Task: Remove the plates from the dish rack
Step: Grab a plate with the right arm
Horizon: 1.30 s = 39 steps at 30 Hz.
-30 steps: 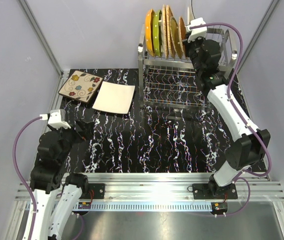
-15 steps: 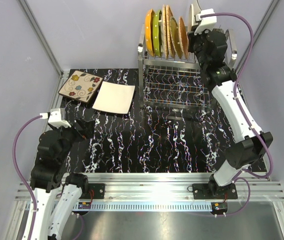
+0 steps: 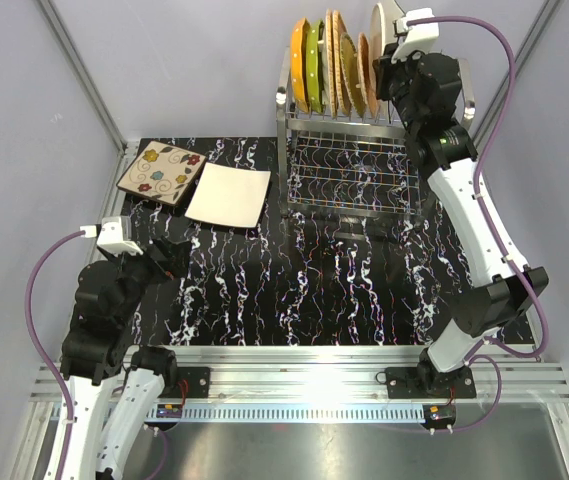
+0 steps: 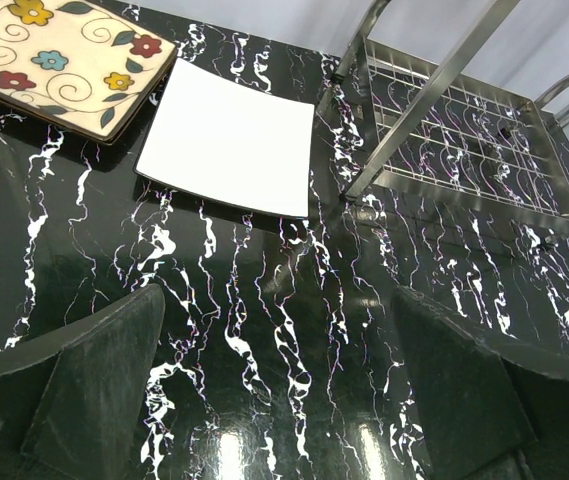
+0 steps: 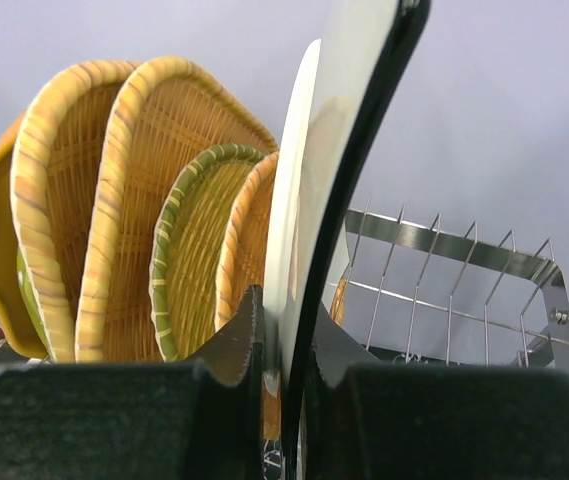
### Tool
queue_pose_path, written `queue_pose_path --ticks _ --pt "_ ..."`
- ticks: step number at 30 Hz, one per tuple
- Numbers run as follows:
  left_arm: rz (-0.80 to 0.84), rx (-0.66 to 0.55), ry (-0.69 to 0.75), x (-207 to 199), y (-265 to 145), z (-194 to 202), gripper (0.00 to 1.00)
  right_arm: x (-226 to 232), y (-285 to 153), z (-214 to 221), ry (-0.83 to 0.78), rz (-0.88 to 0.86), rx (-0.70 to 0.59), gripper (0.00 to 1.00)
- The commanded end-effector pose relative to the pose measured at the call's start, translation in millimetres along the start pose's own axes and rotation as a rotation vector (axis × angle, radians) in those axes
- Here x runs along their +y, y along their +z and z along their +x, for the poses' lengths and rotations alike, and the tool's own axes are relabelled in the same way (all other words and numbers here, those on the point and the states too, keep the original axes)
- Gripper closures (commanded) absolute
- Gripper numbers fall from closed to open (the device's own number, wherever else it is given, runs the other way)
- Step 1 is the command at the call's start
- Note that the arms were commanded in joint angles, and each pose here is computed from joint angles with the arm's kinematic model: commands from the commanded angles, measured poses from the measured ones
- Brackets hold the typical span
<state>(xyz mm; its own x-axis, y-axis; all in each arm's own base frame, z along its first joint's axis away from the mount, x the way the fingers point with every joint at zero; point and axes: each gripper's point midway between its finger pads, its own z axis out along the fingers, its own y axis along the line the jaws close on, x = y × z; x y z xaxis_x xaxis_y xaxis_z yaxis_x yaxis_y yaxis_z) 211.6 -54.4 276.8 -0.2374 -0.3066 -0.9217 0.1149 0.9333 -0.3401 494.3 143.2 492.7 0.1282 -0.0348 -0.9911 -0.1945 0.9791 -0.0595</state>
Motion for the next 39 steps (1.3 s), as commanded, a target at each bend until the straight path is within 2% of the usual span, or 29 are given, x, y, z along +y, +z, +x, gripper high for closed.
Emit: queue_pose_path --ticks 1,13,29,39 --pt "0.047 -0.057 -0.007 -11 2 -18 0.01 -5 -43 -146 0.04 -0.02 -0.413 1.0" --pt "0.082 -0.077 -0.034 -21 0 -29 0.01 -10 -64 -181 -0.015 -0.011 -0.506 1.0" --pt "0.227 -0.09 -0.2 -56 9 -48 0.01 -12 -111 -211 -0.145 -0.027 -0.608 1.0" --pt "0.214 -0.102 -0.372 -59 13 -56 0.01 4 -153 -213 -0.289 -0.128 -0.65 1.0"
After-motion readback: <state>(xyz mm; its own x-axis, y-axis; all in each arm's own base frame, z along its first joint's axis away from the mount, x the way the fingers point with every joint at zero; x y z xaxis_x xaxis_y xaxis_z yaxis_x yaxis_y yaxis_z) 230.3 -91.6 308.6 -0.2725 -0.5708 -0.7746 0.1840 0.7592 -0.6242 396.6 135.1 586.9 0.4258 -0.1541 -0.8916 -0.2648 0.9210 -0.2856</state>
